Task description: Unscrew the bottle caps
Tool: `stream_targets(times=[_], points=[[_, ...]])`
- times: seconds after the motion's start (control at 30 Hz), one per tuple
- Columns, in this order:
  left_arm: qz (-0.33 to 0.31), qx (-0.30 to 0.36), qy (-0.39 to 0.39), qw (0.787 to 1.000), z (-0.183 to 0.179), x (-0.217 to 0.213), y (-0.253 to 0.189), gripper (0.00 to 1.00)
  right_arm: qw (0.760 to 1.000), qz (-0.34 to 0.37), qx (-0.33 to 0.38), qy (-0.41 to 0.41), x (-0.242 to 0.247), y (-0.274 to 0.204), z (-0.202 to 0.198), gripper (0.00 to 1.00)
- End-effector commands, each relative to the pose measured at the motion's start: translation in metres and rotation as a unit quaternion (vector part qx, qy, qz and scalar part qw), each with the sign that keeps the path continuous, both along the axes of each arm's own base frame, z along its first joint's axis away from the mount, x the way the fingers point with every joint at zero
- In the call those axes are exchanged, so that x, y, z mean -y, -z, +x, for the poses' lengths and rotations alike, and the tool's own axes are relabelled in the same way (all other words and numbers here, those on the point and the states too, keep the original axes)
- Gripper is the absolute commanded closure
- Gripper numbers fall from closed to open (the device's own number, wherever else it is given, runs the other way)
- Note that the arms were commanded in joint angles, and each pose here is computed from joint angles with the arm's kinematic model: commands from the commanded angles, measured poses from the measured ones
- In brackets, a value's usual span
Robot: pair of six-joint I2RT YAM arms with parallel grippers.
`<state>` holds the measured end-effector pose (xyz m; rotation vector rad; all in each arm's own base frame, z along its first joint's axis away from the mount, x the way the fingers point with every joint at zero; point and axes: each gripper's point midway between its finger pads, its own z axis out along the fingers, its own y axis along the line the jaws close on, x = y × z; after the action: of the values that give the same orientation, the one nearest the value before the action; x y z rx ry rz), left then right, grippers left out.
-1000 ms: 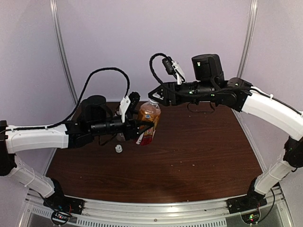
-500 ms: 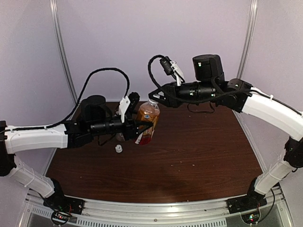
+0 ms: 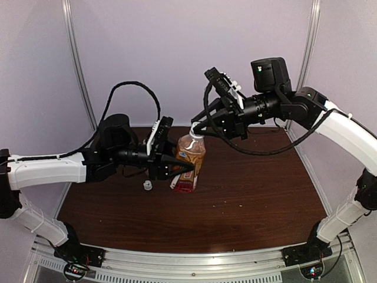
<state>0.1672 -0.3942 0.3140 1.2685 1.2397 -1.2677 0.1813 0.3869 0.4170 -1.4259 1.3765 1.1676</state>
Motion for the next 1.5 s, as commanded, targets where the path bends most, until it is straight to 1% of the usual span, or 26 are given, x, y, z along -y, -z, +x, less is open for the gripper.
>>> stream_targets(times=[0.0,0.2,0.33,0.53,0.67,0.8,0.93,1.0,1.13,1.2,1.27,1.3,1.4,1.47], points=[[-0.041,0.020,0.113,0.993,-0.032,-0.003,-0.029,0.86,0.995,-0.001,0.028,-0.099,0.010,-0.002,-0.025,0.96],[-0.039,0.012,0.142,0.989,-0.039,-0.004,-0.029,0.86,0.992,-0.004,0.035,-0.124,0.015,-0.002,-0.032,0.95],[-0.039,0.008,0.139,0.989,-0.038,-0.003,-0.029,0.86,0.993,-0.006,0.026,-0.118,0.013,0.000,-0.030,0.90],[-0.039,0.007,0.120,0.992,-0.030,-0.003,-0.029,0.86,0.998,-0.010,0.008,-0.063,0.008,0.002,-0.013,0.74],[-0.036,0.004,0.109,0.993,-0.025,-0.002,-0.028,0.86,0.999,-0.004,0.000,-0.037,0.007,-0.003,-0.007,0.66],[-0.035,0.004,0.099,0.994,-0.022,-0.002,-0.027,0.86,1.000,-0.004,-0.006,-0.030,0.008,-0.003,-0.006,0.57],[-0.034,0.004,0.088,0.996,-0.017,-0.002,-0.026,0.86,1.000,-0.007,-0.010,-0.025,0.008,0.001,-0.005,0.52],[-0.034,0.004,0.082,0.996,-0.015,-0.002,-0.026,0.86,1.000,-0.006,-0.011,-0.023,0.009,0.001,-0.005,0.48],[-0.031,0.007,0.049,0.998,-0.004,-0.001,-0.025,0.87,1.000,-0.001,-0.011,-0.006,0.013,-0.004,-0.004,0.35],[-0.025,0.012,0.027,0.999,0.003,-0.001,-0.023,0.86,1.000,0.004,-0.013,0.018,0.015,-0.010,0.001,0.27],[-0.018,0.015,-0.001,1.000,0.011,-0.001,-0.020,0.87,0.999,0.013,-0.020,0.045,0.017,-0.018,0.007,0.15],[-0.015,0.017,-0.013,1.000,0.015,-0.002,-0.019,0.87,0.998,0.021,-0.026,0.056,0.017,-0.023,0.009,0.12],[-0.008,0.019,-0.046,0.999,0.025,-0.002,-0.017,0.87,0.993,0.037,-0.051,0.098,0.019,-0.034,0.019,0.08],[-0.005,0.020,-0.063,0.998,0.031,-0.003,-0.015,0.87,0.985,0.046,-0.081,0.149,0.019,-0.038,0.034,0.07]])
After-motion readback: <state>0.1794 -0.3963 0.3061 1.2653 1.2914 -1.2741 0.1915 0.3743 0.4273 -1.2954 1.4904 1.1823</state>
